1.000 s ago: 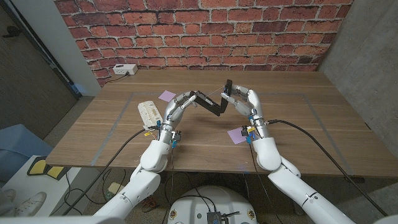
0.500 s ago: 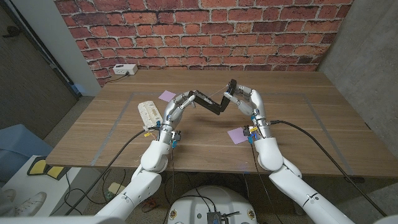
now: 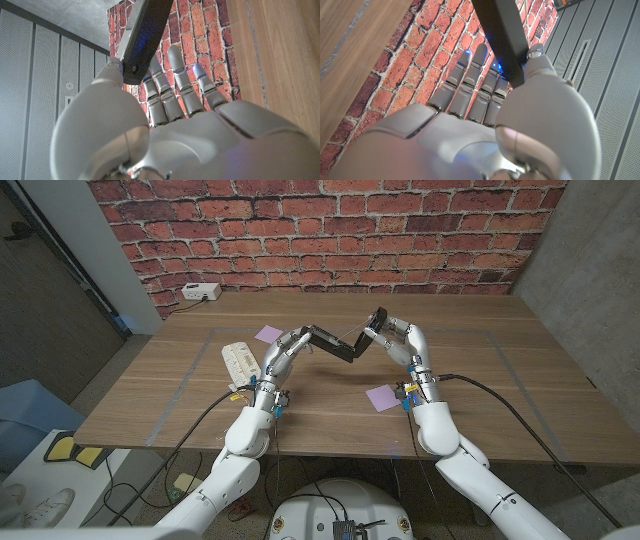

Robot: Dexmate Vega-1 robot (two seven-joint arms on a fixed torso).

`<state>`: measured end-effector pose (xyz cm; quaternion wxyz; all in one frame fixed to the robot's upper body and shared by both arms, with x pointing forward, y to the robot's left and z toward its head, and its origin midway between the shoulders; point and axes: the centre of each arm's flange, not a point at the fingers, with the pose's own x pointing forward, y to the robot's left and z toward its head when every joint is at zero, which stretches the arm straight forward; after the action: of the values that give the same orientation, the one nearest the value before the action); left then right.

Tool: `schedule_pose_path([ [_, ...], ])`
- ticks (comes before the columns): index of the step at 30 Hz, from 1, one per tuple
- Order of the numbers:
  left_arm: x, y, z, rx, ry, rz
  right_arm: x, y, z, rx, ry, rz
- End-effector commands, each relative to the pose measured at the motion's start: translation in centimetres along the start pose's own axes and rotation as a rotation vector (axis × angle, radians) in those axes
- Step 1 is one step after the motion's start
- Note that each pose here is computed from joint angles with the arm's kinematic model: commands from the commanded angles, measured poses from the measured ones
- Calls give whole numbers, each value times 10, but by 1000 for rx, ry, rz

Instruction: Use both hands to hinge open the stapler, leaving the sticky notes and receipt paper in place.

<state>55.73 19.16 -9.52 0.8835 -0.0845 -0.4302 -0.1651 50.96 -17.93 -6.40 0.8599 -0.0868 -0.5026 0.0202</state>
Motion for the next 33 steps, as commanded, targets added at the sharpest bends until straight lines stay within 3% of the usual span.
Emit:
schedule_pose_path([
  [1,-1,3,-1,-55,-20,9,-2,-12,-1,25,12,-27],
  [17,3,1,-9,-170,-78,-14,-3,-24,-8,62,19,-39],
  [33,-1,4,-11,-224,-117,18,-4,-29,-19,146,38,-57],
])
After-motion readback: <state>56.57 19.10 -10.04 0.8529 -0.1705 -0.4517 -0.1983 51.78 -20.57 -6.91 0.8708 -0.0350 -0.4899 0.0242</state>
